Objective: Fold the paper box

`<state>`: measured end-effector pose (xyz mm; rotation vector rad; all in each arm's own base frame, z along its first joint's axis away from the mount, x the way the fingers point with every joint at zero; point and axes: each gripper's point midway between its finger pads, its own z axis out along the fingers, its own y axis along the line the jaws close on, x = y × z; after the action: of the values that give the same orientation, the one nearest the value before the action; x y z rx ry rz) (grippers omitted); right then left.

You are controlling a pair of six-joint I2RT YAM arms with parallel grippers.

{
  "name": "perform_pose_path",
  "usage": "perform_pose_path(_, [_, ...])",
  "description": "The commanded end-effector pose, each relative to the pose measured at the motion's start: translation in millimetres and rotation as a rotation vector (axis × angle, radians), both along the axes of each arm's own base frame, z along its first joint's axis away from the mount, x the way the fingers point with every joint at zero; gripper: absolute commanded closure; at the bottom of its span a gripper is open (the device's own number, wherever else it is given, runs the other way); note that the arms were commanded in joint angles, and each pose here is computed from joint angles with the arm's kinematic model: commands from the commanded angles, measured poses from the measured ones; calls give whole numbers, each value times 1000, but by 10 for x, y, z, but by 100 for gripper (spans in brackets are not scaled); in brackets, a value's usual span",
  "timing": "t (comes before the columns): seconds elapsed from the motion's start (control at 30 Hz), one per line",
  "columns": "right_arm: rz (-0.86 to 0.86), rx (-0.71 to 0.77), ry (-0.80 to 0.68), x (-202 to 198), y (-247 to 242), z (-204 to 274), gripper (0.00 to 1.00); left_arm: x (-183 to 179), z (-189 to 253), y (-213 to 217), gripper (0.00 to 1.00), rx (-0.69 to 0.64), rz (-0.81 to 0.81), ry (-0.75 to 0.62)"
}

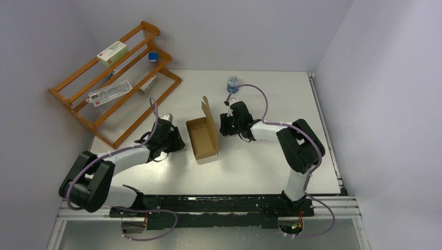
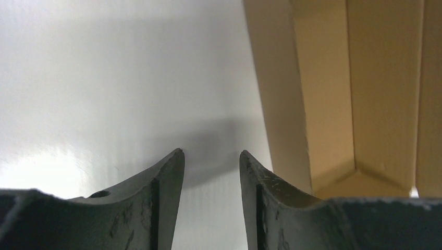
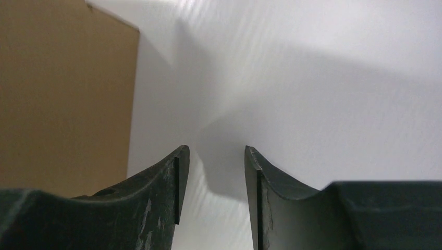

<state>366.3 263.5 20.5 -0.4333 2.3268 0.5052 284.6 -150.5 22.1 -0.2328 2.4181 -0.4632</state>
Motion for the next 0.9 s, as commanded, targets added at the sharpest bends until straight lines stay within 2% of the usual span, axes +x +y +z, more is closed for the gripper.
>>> perform_pose_path(0.0, [-40,-24,78,-361,-207,-109,52,-440,-60,-194,51,-8,-82,64])
perform_pose_path(0.17, [-5,-5,102,-710,-145,-117,53,-704,-64,-345,52,-35,-123,85])
perform_pose_path(0.33, [15,12,99,-865,-37,-115,53,-810,-110,-430,53,-45,-147,90])
perform_pose_path(0.63, [61,6,109,-968,126,-185,54,-673,-133,-491,55,17,-151,58])
perform_pose_path(0.87, [87,-1,116,-1013,221,-199,54,-666,-93,-723,55,-35,-197,31])
